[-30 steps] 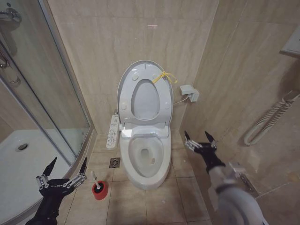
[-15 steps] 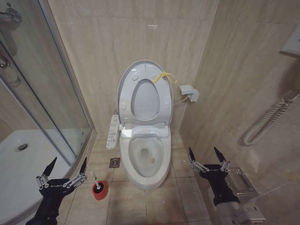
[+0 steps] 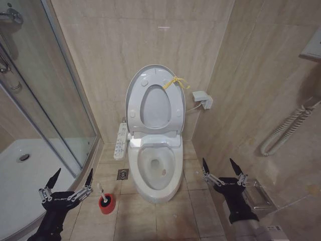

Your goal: Open the toilet lid, clean the toilet bowl with a toilet brush, close the toilet lid, and flush.

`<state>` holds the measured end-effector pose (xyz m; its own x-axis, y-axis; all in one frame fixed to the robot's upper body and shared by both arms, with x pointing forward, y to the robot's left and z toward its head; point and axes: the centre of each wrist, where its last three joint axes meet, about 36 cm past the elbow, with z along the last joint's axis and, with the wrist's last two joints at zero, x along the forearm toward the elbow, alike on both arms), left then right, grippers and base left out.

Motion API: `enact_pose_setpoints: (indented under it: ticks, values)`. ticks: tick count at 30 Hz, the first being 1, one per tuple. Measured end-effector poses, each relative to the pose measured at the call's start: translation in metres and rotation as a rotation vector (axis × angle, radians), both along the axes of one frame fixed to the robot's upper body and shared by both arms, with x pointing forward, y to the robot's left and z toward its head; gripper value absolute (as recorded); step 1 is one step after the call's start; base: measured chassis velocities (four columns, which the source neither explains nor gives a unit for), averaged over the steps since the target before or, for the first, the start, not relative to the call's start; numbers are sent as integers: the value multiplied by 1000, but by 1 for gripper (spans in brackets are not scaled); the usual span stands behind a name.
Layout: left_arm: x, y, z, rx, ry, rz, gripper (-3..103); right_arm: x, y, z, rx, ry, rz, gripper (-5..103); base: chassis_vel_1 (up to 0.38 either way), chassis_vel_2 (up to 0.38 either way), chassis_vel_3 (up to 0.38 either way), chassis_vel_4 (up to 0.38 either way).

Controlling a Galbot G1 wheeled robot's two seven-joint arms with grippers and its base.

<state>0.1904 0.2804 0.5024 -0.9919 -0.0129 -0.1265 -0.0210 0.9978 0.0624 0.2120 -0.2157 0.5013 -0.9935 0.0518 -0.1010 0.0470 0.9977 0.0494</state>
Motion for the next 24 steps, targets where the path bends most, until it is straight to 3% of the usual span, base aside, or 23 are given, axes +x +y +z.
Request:
enact_pose_setpoints:
  ticks: [24]
  values:
    - [0, 0, 0, 0, 0, 0, 100, 1, 0, -1, 5, 7, -2, 100, 0, 0, 0, 0]
